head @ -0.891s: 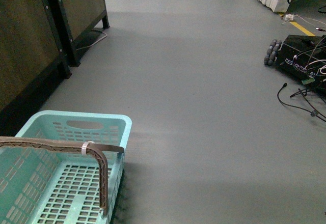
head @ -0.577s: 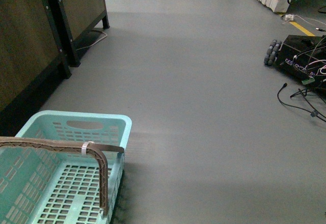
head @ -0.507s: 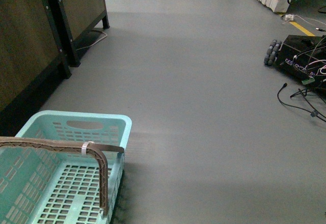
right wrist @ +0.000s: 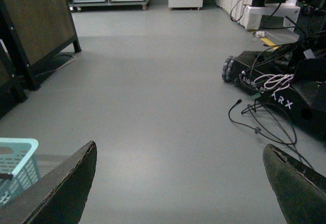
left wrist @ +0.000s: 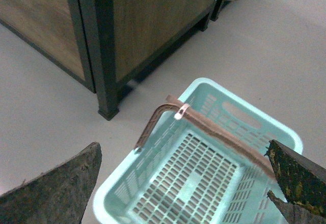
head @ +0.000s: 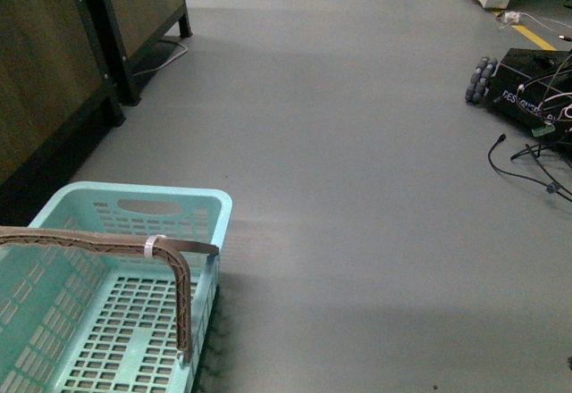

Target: Pick lemon and mango into basket

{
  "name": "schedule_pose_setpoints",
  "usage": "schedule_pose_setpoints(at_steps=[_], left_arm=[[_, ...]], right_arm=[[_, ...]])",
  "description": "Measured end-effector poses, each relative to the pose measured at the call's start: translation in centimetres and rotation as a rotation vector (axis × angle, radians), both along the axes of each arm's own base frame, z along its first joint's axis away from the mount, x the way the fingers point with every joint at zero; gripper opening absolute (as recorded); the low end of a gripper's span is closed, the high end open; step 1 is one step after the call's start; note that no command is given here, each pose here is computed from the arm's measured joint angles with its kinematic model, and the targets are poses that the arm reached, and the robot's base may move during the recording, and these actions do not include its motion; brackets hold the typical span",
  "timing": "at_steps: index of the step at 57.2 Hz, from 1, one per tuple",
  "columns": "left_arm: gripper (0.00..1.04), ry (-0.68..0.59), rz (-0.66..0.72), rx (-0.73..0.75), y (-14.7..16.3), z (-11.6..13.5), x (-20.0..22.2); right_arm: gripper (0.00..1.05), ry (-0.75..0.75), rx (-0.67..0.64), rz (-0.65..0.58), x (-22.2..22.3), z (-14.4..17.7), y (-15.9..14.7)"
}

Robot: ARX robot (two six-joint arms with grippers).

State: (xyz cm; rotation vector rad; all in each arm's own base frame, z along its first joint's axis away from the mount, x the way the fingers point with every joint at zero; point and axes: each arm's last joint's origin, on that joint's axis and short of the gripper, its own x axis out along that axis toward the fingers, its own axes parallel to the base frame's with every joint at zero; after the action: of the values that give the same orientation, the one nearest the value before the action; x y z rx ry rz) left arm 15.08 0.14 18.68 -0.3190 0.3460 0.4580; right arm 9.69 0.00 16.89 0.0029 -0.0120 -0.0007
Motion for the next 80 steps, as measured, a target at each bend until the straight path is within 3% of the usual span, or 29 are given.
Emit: schedule_pose_setpoints(at_steps=[10, 20, 35, 51, 66, 80], left_arm=[[0.98, 0.013, -0.024, -0.194, -0.6, -0.6, 5.0], [0.98, 0.087, -0.002, -0.349, -2.3, -3.0, 9.5], [0.98, 0.142, 0.087, -0.533, -5.5, -6.7, 12.0], [0.98, 0.101, 0.211, -0.614, -7.4, -8.7, 13.1], [0.98, 0.088, 0.284, -0.666, -5.9, -9.8, 15.3], [0.98, 0.147, 0.315, -0.689, -4.9, -12.5, 17.7]], right_arm=[[0.96, 0.000, 0.000, 0.000, 0.0, 0.0, 0.0], [0.96, 0.000, 0.000, 0.000, 0.0, 0.0, 0.0], [0.96, 0.000, 0.000, 0.000, 0.0, 0.0, 0.0], [0.96, 0.000, 0.000, 0.000, 0.0, 0.0, 0.0], [0.96, 0.000, 0.000, 0.000, 0.0, 0.0, 0.0], [0.96, 0.000, 0.000, 0.000, 0.0, 0.0, 0.0]])
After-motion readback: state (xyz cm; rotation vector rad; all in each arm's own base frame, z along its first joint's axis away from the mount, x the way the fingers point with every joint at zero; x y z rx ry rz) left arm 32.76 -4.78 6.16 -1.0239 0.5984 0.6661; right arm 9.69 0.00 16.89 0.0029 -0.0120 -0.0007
